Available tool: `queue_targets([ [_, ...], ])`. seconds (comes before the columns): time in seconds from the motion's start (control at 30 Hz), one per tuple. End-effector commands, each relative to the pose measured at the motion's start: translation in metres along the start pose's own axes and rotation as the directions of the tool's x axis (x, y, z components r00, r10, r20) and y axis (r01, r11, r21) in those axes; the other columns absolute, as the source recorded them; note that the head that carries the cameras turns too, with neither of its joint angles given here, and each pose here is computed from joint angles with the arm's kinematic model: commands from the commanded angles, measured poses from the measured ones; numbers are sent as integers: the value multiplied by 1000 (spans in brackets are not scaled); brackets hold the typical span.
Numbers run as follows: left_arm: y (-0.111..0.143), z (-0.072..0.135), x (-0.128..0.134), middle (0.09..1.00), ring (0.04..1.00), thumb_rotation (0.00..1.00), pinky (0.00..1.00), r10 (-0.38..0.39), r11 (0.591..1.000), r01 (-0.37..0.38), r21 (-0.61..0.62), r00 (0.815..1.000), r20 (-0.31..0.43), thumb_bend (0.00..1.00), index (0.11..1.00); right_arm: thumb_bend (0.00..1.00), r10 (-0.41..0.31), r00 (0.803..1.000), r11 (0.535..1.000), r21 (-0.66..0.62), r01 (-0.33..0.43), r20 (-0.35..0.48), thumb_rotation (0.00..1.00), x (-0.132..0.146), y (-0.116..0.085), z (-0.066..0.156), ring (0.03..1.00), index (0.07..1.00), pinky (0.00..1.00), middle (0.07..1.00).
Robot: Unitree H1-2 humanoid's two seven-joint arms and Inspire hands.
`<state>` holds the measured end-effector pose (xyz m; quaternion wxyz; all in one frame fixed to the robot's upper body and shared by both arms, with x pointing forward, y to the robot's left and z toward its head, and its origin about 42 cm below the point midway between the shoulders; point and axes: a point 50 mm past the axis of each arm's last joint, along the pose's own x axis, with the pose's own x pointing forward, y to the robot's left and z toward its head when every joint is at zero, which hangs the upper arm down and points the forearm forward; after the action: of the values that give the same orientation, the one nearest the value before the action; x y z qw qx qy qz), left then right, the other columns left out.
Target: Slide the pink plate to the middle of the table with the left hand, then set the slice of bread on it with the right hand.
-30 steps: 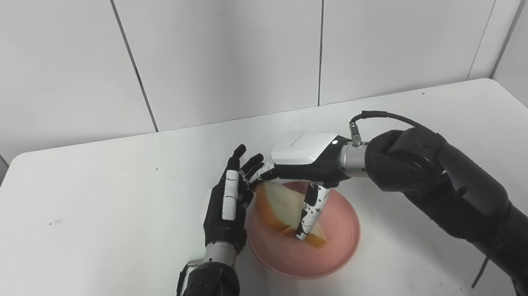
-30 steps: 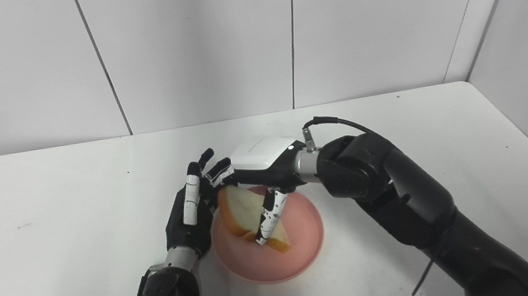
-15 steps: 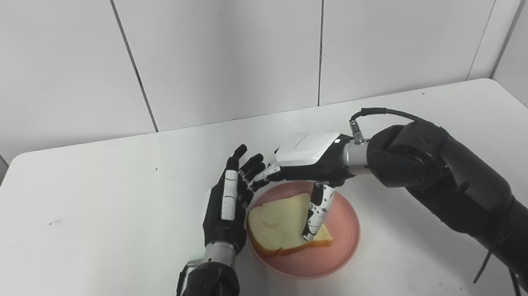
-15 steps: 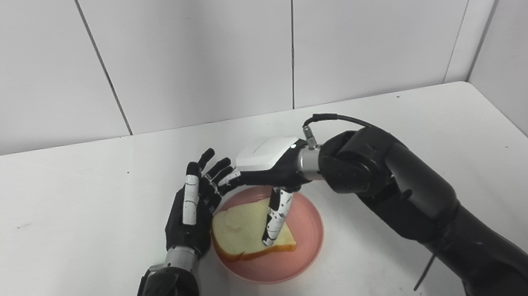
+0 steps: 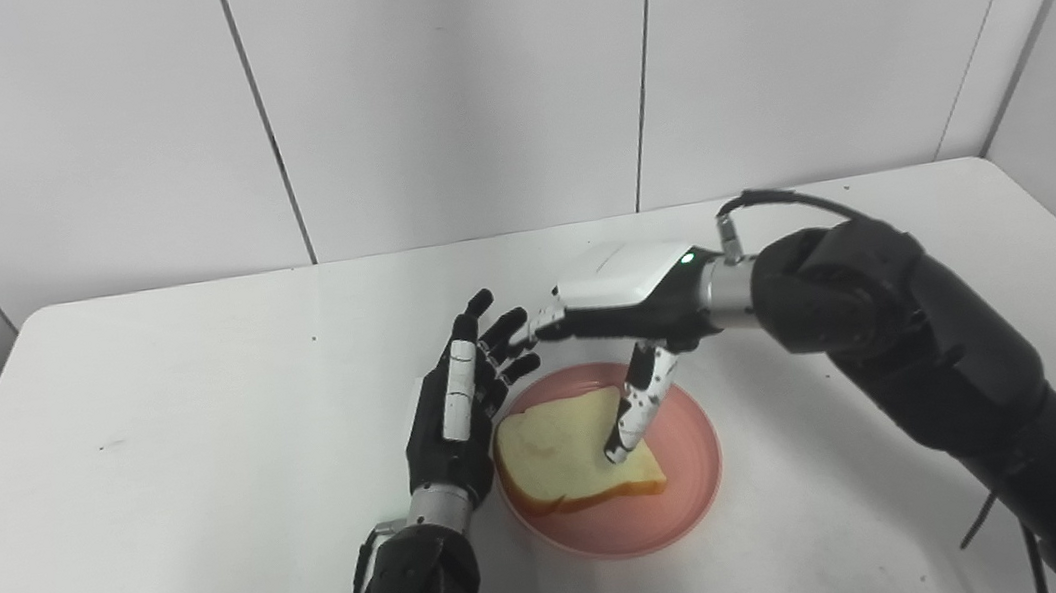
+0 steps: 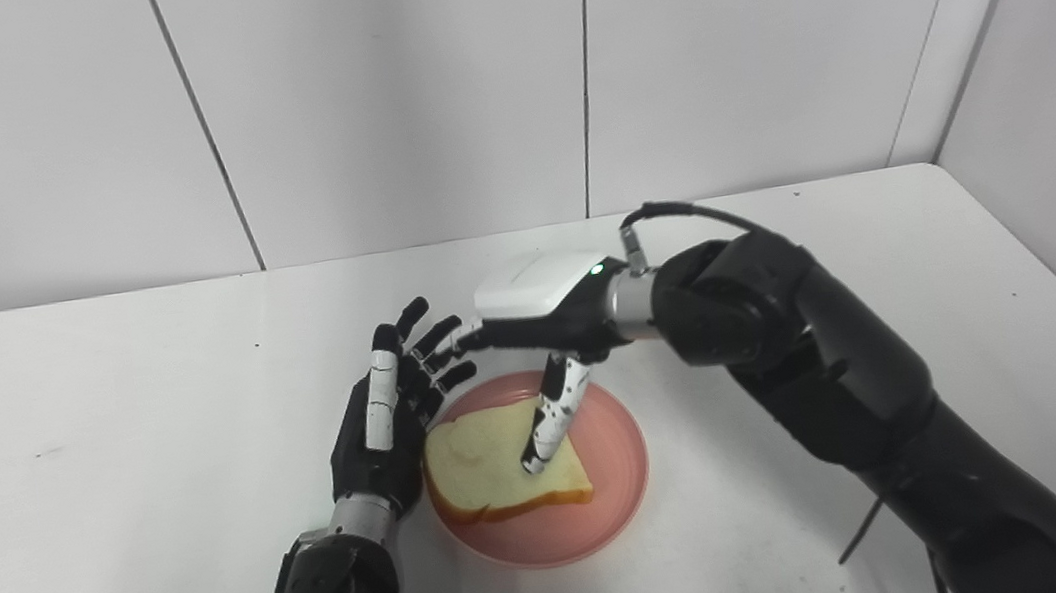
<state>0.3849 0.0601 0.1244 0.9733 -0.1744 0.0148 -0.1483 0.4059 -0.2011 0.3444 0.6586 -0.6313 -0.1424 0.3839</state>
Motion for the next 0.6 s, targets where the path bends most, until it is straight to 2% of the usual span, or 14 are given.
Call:
queue_targets([
  [0.0,-8,-25,-10,815,838,829,754,40,998,-45,-53,994,-99,897,881,1000,-178,984,980,93,176,13,840,-11,-10,-12,840,844,750,839],
  [0.03,-8,-25,-10,820,846,830,767,42,997,-47,-53,994,-98,900,883,982,-207,978,971,129,203,13,892,-12,-7,-15,837,850,721,846],
  [0.1,-5,-23,-10,838,862,826,777,69,997,-72,-29,995,-76,897,893,938,-315,949,906,293,306,-16,950,-13,13,-35,821,867,691,859],
  [0.13,-4,-22,-9,863,876,823,776,94,996,-94,-7,994,-58,891,907,927,-362,930,856,374,356,-58,980,-13,28,-45,816,884,697,868],
  [0.2,-2,-18,-9,885,883,835,769,134,990,-133,47,991,-23,887,917,924,-437,887,718,535,445,-150,994,-11,61,-62,816,895,715,870],
  [0.27,-1,-14,-9,922,902,848,785,156,985,-156,72,988,0,882,932,903,-484,848,583,642,498,-218,999,-8,90,-67,819,900,715,864],
  [0.3,0,-13,-9,940,912,852,808,162,984,-162,75,987,5,892,935,866,-500,830,511,688,515,-249,1000,-6,102,-67,824,911,725,872],
  [0.4,2,-12,-8,963,941,865,869,169,982,-170,84,986,11,922,947,927,-530,773,320,762,563,-349,1000,0,130,-62,835,915,771,880],
  [0.5,3,-11,-9,965,948,871,884,170,981,-170,92,985,9,918,949,929,-536,730,197,777,597,-425,1000,3,150,-57,835,919,787,885],
  [0.57,3,-11,-9,970,956,877,896,171,981,-171,94,985,9,905,953,888,-533,706,137,775,617,-467,1000,3,161,-55,835,928,793,891],
])
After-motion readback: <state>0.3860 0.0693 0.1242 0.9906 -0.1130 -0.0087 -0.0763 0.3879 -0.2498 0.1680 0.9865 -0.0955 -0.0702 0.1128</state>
